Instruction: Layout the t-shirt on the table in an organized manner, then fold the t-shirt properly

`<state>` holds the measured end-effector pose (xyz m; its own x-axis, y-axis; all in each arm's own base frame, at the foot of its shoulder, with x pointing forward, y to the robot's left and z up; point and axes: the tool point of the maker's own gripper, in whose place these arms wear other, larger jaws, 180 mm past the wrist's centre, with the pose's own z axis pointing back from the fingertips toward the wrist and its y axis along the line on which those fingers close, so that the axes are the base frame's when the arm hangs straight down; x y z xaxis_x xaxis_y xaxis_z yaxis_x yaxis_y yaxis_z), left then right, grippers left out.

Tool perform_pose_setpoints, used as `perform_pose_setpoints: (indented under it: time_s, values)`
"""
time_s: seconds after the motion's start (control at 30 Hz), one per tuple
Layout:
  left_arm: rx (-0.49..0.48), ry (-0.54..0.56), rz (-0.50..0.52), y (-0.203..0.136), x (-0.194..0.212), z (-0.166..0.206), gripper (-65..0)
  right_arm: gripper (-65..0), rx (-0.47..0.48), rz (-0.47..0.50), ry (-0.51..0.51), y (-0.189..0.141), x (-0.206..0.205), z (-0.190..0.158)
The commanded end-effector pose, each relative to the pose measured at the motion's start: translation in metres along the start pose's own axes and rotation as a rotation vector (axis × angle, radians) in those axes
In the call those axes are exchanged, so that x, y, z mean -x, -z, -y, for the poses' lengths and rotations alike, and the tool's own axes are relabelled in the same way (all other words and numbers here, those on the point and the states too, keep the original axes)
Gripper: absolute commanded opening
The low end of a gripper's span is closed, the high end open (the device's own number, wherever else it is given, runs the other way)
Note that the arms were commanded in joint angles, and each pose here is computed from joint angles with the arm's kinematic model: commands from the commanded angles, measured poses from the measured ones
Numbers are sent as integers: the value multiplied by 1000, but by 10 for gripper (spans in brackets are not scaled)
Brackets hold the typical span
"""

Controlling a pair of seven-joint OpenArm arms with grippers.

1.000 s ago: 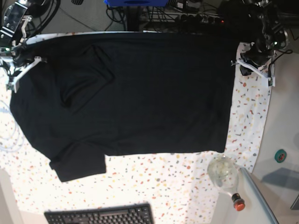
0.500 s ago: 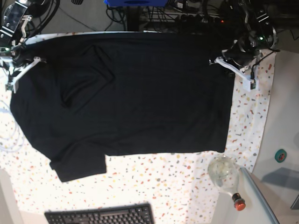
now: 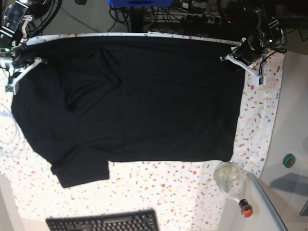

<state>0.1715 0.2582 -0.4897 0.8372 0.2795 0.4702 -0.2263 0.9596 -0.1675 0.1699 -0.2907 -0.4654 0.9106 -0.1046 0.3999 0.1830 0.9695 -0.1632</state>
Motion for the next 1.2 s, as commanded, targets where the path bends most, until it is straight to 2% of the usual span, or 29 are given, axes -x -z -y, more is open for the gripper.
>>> perform_pose_setpoints:
  time_s: [0.0, 0.3, 0.53, 0.7, 0.8, 0.93, 1.1, 1.13, 1.17]
  values:
    - [-76, 18, -40, -5, 6, -19, -650, -650, 13, 33, 2, -3, -10, 4]
    - [-80, 25, -11, -3, -11, -24, -650, -650, -21, 14, 24, -2, 2, -14]
    - [-78, 36, 12, -1, -25, -21, -650, -650, -30, 34, 29, -2, -5, -19]
    - [-74, 15, 12, 7, -26, -22, -650, -650, -14, 132, 26, -10, -49, -14]
    - [-73, 12, 25, 8, -28, -22, -650, -650, 14, 205, 19, -13, -94, 3]
    - [-69, 11, 31, 7, -31, -21, -650, -650, 19, 254, 28, -6, -141, 19]
    - [-87, 20, 34, 3, -33, -31, -650, -650, -49, 175, 14, 32, -177, 22]
    - [-101, 5, 40, 1, -33, -37, -650, -632, -67, 146, 13, 40, -177, 20]
    - [-115, -11, 48, -2, -35, -45, -650, -581, -84, 138, 15, 45, -182, 17]
